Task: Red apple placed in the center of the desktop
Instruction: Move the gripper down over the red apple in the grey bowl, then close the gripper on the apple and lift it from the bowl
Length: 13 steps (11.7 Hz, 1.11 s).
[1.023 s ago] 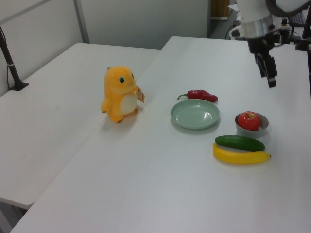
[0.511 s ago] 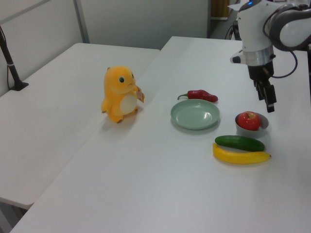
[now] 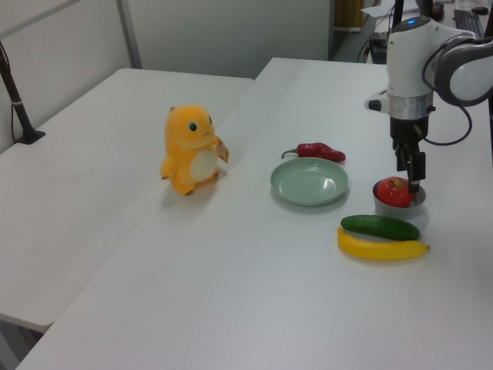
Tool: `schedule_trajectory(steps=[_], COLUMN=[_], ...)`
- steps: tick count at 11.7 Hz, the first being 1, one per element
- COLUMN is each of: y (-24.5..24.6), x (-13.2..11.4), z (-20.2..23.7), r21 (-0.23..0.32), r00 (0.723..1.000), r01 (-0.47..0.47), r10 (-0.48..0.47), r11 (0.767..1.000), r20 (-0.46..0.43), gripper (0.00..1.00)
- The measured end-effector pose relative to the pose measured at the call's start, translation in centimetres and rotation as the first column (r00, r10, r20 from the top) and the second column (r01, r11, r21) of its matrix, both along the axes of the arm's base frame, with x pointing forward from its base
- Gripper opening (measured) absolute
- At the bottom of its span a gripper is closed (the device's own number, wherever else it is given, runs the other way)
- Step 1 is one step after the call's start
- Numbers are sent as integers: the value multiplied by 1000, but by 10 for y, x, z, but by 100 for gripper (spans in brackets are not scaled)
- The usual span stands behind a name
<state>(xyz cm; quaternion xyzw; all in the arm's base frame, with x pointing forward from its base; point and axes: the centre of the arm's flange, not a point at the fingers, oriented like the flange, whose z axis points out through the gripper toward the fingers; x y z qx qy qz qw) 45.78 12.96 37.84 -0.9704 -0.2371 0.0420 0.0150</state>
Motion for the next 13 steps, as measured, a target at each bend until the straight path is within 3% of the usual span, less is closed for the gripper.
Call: schedule_trajectory(steps=[7, 9, 10, 13], y=[-8, -10, -10, -9], x=[2, 2, 3, 4], z=[-15, -19, -22, -26], r21=[-21, -32, -35, -37], r00=[996, 996, 996, 995], r01=[-17, -24, -27, -32], r10=[19, 26, 30, 36], r11=[1000, 999, 999, 999], r20=[86, 80, 85, 92], gripper=[100, 98, 89, 90])
